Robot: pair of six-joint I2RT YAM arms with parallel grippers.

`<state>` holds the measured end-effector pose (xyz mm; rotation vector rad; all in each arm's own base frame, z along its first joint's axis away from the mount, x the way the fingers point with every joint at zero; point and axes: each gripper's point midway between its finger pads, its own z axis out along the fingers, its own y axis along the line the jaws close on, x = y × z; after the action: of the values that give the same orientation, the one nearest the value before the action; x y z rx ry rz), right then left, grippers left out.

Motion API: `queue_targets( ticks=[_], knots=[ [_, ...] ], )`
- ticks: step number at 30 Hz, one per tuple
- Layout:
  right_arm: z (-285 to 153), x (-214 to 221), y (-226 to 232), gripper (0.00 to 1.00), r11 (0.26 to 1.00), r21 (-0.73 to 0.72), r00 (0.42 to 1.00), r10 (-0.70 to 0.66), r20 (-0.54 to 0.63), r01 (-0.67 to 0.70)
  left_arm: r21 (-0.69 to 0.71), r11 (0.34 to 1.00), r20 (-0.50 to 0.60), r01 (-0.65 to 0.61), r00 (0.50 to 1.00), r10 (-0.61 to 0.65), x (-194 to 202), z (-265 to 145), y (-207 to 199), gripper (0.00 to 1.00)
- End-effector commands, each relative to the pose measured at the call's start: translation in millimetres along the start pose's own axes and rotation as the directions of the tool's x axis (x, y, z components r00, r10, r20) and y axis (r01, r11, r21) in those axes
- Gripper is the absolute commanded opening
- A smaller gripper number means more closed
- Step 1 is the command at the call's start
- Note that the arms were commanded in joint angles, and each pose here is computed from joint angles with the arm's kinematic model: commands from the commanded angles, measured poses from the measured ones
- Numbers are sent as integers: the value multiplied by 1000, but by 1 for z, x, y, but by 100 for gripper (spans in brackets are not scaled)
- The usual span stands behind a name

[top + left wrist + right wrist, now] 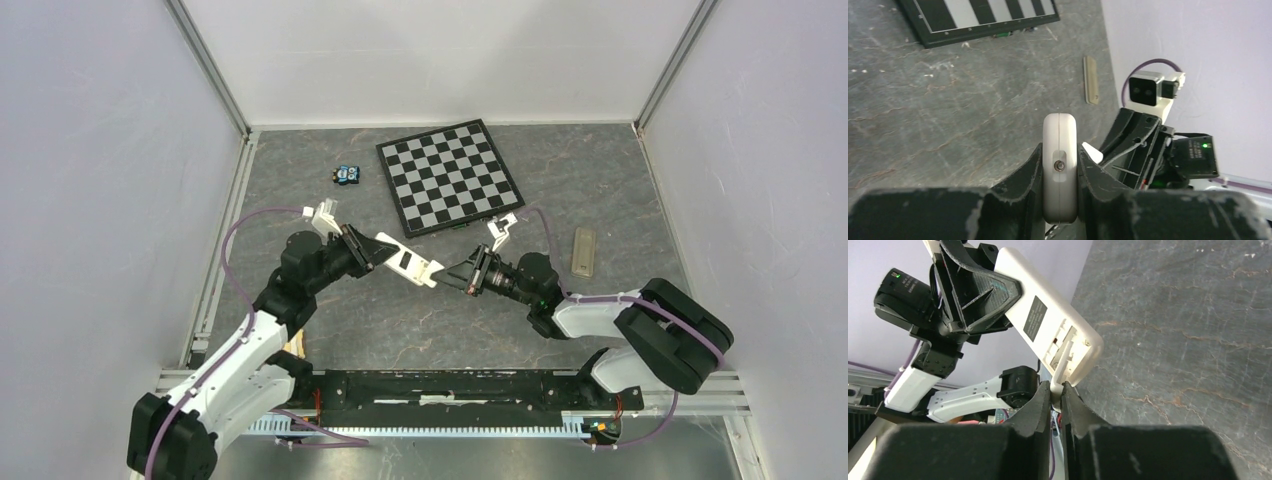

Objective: Load the batteries into the remote control

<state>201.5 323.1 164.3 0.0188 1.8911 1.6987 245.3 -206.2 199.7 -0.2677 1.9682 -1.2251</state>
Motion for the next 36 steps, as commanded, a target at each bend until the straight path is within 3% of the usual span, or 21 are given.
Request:
queue_targets(
  ticks=[1,5,12,19,22,26,29,33,36],
  knots=[
    [4,-3,7,10,998,-5,998,-57,-13,57,-34,993,31,-109,993,110,-12,2,3,2],
    [-2,3,-11,0,996,53,997,-65,-41,67,-55,989,23,-134,991,135,-10,3,11,2],
    [-32,25,-85,0,957,233,978,-139,-154,172,-61,983,29,-173,984,175,-10,-1,13,2],
    [-61,49,-138,3,909,371,952,-80,-294,191,-16,983,13,-181,983,181,-7,-2,4,2],
    [-74,46,-161,17,838,494,944,-72,-321,232,-1,984,6,-179,984,179,-6,-2,1,2],
    [-89,32,-176,54,752,600,946,-95,-310,273,14,984,5,-178,984,178,-6,-3,-3,2],
    [-89,17,-168,68,736,603,945,-159,-287,307,39,982,8,-185,983,185,-7,-3,-9,2],
    [-73,-6,-130,79,783,486,921,-306,-241,388,120,972,2,-203,979,205,-5,-5,-25,2],
    [-53,-16,-67,83,861,243,894,-422,-150,447,212,951,-6,-224,973,231,-2,-8,-43,2]
  ],
)
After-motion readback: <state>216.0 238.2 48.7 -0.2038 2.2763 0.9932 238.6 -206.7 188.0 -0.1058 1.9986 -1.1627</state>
